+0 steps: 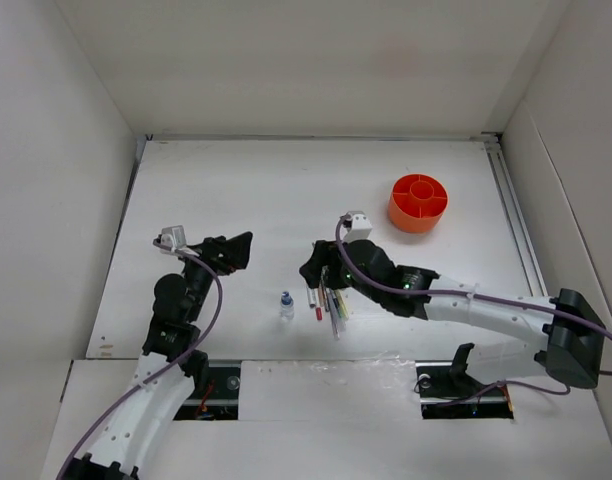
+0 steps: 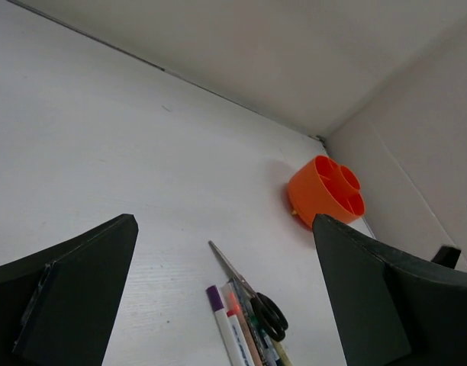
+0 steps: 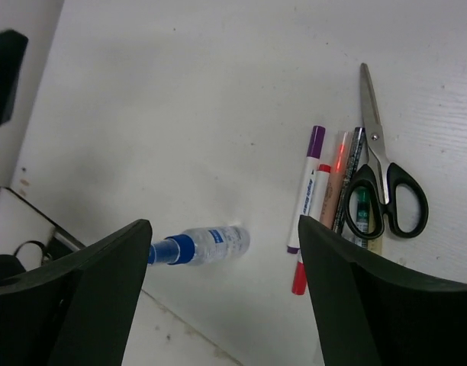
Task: Sort the stationery into containers
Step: Pick up the stationery from the center of the board.
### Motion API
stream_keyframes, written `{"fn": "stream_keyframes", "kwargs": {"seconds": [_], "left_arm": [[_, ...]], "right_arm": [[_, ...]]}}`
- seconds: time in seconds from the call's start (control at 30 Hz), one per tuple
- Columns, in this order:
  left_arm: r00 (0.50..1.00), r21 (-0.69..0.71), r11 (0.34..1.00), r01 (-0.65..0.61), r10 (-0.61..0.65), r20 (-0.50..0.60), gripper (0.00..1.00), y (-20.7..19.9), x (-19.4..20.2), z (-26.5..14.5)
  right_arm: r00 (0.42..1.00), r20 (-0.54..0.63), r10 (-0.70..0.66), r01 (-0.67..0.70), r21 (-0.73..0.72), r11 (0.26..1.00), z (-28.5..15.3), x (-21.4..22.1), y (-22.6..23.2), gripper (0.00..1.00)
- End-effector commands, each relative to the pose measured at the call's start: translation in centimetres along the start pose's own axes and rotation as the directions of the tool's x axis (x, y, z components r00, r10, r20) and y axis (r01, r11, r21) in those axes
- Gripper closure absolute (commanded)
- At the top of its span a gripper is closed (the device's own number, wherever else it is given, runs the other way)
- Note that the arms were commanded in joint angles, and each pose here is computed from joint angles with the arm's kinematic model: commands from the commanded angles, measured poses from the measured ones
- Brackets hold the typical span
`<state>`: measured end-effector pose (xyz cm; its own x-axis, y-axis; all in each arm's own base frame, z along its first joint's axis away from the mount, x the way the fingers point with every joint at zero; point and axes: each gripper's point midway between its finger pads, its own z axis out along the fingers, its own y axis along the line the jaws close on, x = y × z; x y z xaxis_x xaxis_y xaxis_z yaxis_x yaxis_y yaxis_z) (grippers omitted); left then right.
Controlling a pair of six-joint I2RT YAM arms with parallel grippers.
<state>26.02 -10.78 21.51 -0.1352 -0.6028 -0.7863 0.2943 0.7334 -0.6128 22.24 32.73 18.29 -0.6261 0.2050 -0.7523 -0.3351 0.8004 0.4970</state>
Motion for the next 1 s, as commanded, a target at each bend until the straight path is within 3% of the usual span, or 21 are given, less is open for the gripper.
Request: {"fn": "stream_keyframes", "kwargs": {"seconds": [0.0, 0.1, 0.17, 0.27, 0.33, 0.53, 0.73, 0.97], "left_arm": [[0.999, -0.118, 0.993, 0.009, -0.003, 0.050, 0.00, 1.5, -1.6, 0.6], [0.999, -0.173, 0.985, -0.012, 0.021, 0.050, 0.03, 2.5, -1.7, 0.7], [0.998, -0.174, 0.985, -0.021, 0.031, 0.053, 0.39, 2.7, -1.5, 0.7], [0.998, -0.203, 0.979, -0.031, 0.042, 0.052, 0.67, 3.2, -1.7, 0.6], [0.997, -0.232, 0.972, -0.020, 0.038, 0.071, 0.69, 3.5, -2.2, 0.6], [0.999, -0.247, 0.969, -0.005, 0.015, 0.037, 0.52, 4.0, -1.2, 0.8], [1.000, -0.259, 0.966, 0.005, 0.001, 0.025, 0.45, 4.3, -0.8, 0.9], [1.000, -0.257, 0.966, 0.004, -0.001, 0.010, 0.45, 4.4, -0.3, 0.8]], "right_arm": [[1.000, 0.009, -0.028, 0.028, -0.018, 0.999, 0.3, -0.5, 2.1, 0.15], [0.997, -0.035, -0.076, 0.075, -0.008, 0.997, 1.5, 0.9, 2.9, 0.13], [0.990, -0.067, -0.123, 0.124, 0.022, 0.992, 2.3, 2.0, 3.5, 0.13], [0.979, -0.087, -0.183, 0.186, 0.034, 0.982, 2.6, 3.2, 4.5, 0.14], [0.974, -0.081, -0.211, 0.215, 0.049, 0.975, 2.8, 3.8, 4.7, 0.14], [0.973, -0.074, -0.219, 0.222, 0.029, 0.975, 2.0, 4.2, 5.2, 0.14], [0.962, -0.124, -0.245, 0.256, 0.081, 0.963, 3.6, 5.6, 4.6, 0.30], [0.948, -0.160, -0.276, 0.296, 0.125, 0.947, 5.1, 7.5, 4.3, 0.55]]}}
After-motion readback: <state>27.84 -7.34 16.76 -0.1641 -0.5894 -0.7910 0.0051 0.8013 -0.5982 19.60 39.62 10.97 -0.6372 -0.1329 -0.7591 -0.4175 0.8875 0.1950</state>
